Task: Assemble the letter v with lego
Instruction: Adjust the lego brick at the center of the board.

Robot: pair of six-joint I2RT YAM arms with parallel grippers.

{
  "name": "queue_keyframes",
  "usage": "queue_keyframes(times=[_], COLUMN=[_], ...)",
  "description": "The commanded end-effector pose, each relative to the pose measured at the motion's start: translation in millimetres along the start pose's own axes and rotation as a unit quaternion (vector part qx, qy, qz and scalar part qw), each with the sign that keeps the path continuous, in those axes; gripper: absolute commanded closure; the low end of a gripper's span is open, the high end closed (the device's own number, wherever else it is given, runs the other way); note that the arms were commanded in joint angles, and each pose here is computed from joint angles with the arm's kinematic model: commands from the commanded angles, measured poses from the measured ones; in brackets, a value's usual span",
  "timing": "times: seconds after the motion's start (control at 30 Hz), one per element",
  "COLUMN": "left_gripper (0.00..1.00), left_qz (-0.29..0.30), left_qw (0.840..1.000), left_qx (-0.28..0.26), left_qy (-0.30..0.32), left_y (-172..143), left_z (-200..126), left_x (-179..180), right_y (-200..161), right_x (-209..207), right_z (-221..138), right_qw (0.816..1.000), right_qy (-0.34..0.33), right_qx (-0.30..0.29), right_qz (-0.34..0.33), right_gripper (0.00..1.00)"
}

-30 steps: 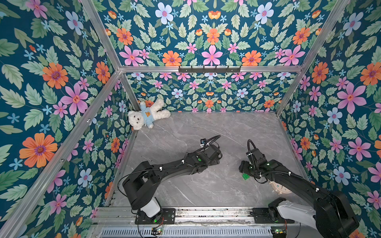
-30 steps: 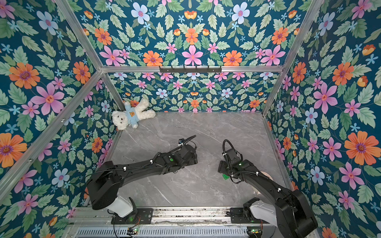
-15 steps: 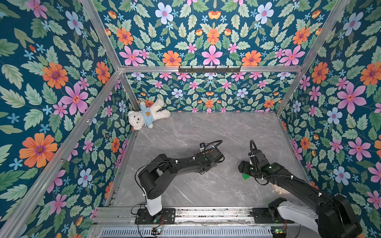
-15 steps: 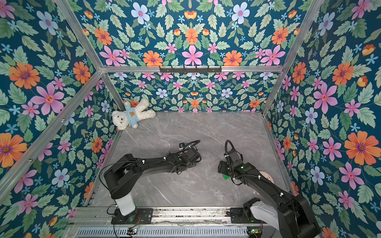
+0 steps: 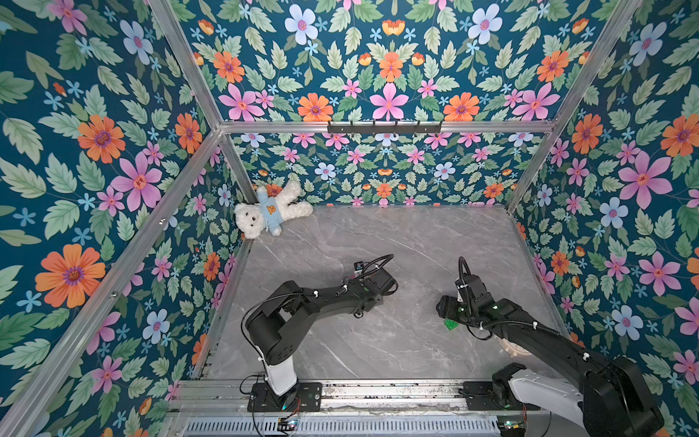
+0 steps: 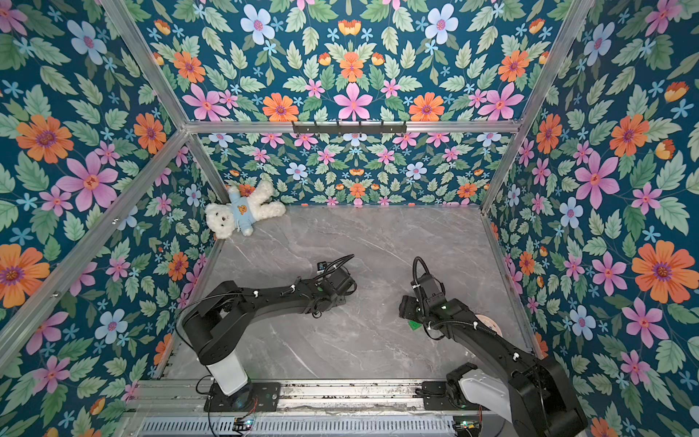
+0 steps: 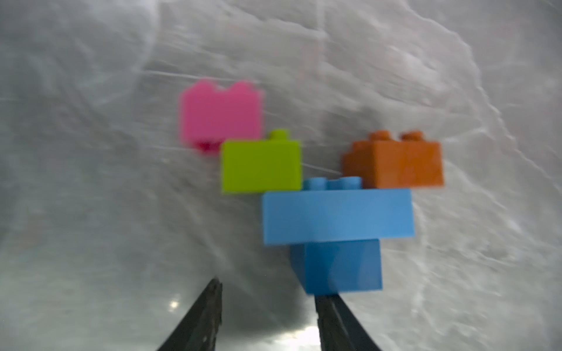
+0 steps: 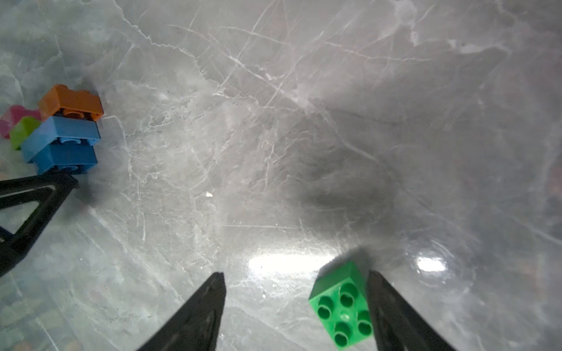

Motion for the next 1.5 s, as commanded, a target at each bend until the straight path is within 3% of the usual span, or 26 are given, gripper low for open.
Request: queue_keyframes(times=[0.0, 0.03, 0.13, 0.27, 0.47, 0.73, 0.97, 1.2, 1.47], left_gripper=[0.4, 0.33, 0.23, 0.18, 0.22, 0.36, 0.4, 0.23, 0.12], left_qz=[0.006, 0.007, 0.003, 0.005, 0.009, 0.006, 0.009, 0.026, 0.042], left_qw=[1.0, 1.0, 0.999, 0.999, 1.0, 1.0, 1.0, 1.0, 0.994], left_qx=[-0.018, -0.019, -0.017, -0.016, -0.016, -0.011, -0.008, -0.003, -0.037], left_qy=[-0.008, -0.01, -0.03, -0.03, -0.016, 0.012, 0.022, -0.018, -0.089], left_y=[7, 9, 8, 9, 17, 17, 16, 21, 26], left_z=[-6, -7, -7, -2, 8, 18, 16, 9, -23], left_x=[-4, -8, -18, -24, -25, -7, 8, 0, 3], right_y=[2, 2, 2, 2, 2, 1, -7, -5, -19], right_x=[-1, -1, -1, 0, 2, 1, -1, -7, -17], right_z=[2, 2, 6, 9, 12, 4, 11, 12, 14], right_qw=[1.0, 1.0, 1.0, 1.0, 1.0, 1.0, 0.999, 0.997, 0.994], right_qy=[-0.007, -0.009, -0.012, -0.01, -0.006, -0.003, -0.01, -0.054, -0.078], right_qx=[-0.005, -0.004, -0.001, 0.003, 0.008, 0.004, 0.042, 0.047, 0.076], right_qz=[-0.001, -0.002, -0.002, -0.002, -0.004, -0.005, 0.003, 0.002, -0.003], right_gripper=[0.24, 0.24, 0.24, 0.24, 0.24, 0.23, 0.23, 0.2, 0.27])
Point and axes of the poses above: each gripper's point midway between its finger pads, its own z axis out along the fingers, its own x axis along the line the jaws close on, y = z × x, the point moved 6 cm from there along -z, back along the fingers, and after that the axes turned 8 degrees about z, right-handed, at the moved point
